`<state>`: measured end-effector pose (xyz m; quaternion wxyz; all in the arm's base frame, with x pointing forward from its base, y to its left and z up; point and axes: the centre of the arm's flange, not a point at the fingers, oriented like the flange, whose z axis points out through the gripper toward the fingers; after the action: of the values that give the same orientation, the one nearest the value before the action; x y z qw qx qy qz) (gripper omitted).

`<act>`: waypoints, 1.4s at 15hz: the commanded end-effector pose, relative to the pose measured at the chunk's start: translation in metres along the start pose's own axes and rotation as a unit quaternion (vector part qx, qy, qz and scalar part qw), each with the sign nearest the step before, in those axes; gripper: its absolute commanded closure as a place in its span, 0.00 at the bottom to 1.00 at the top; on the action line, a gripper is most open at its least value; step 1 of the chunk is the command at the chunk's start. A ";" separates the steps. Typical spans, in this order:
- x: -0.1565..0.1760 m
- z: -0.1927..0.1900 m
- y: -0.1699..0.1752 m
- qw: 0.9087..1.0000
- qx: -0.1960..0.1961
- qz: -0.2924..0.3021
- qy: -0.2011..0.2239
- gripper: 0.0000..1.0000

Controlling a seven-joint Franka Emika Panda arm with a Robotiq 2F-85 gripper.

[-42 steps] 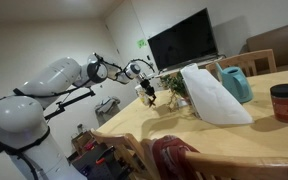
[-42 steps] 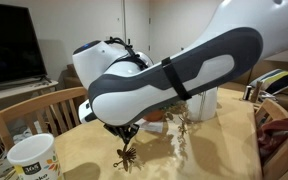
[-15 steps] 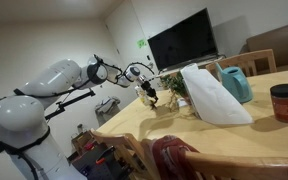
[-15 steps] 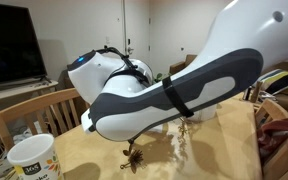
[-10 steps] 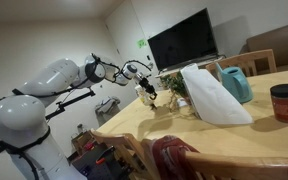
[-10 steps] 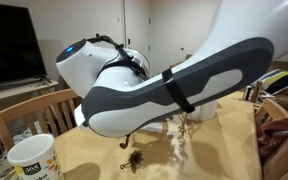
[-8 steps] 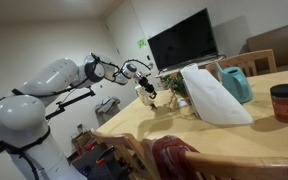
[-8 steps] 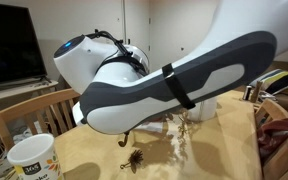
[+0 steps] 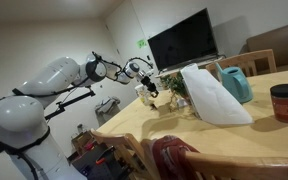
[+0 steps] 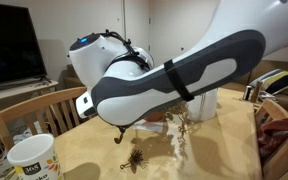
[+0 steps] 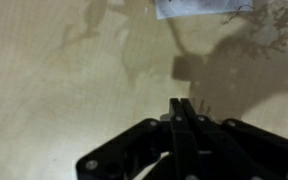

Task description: Move the brown object to the right

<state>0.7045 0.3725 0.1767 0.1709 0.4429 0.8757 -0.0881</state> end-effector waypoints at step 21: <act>-0.032 0.059 -0.055 0.996 0.036 0.077 0.011 0.84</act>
<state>0.7076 0.3093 0.1254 0.1504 0.5069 0.8431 -0.0974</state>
